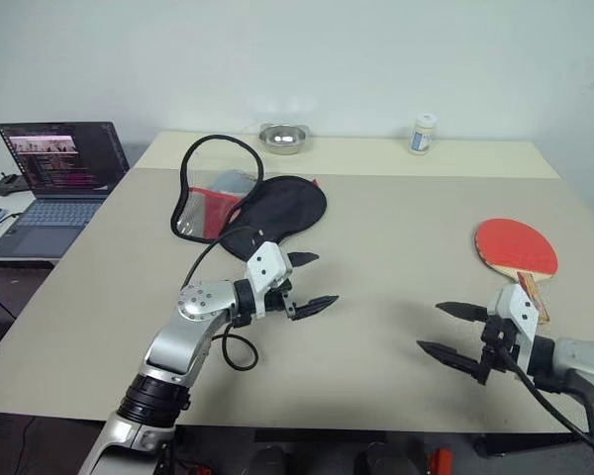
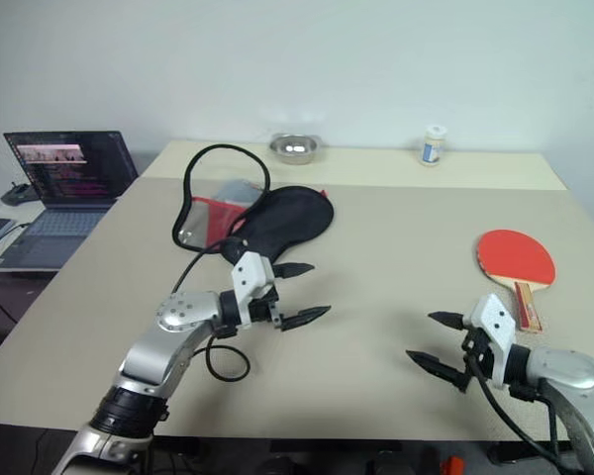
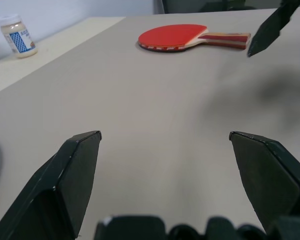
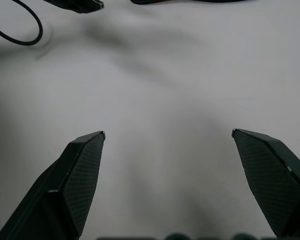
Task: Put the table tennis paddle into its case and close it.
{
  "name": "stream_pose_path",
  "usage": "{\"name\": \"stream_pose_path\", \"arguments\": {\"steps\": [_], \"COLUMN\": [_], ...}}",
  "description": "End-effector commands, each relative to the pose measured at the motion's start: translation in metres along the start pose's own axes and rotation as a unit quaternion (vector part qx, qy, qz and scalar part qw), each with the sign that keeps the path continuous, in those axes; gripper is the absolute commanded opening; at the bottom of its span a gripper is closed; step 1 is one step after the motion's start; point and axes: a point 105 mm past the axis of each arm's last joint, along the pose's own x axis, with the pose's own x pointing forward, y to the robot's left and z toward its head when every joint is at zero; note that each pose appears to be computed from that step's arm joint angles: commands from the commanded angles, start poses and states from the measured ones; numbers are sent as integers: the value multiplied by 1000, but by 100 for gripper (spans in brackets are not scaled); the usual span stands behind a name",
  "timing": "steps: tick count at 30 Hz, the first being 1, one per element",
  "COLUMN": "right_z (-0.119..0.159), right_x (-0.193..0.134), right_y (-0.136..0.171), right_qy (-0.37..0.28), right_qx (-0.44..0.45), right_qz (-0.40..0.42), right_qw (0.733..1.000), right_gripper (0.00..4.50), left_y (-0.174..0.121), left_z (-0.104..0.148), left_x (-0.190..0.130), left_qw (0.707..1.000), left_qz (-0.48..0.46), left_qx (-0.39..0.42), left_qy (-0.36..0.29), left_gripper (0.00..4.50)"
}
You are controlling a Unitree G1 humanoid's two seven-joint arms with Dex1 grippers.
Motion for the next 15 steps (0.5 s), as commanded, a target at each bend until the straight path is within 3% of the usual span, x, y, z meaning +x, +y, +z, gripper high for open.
{"name": "stream_pose_path", "arguments": {"steps": [1, 15], "right_z": [9, 26], "right_x": [-14, 3], "right_y": [-4, 7], "right_qy": [8, -13], "right_qx": [-25, -31], "right_qz": [-12, 14], "right_qw": [1000, 999], "right_gripper": [448, 448], "left_y": [9, 29], "left_z": [2, -11], "left_x": [-3, -25], "left_qw": [1000, 999], "left_qz": [16, 47], "left_qx": [11, 5], "left_qy": [-10, -14], "left_gripper": [450, 450]}}
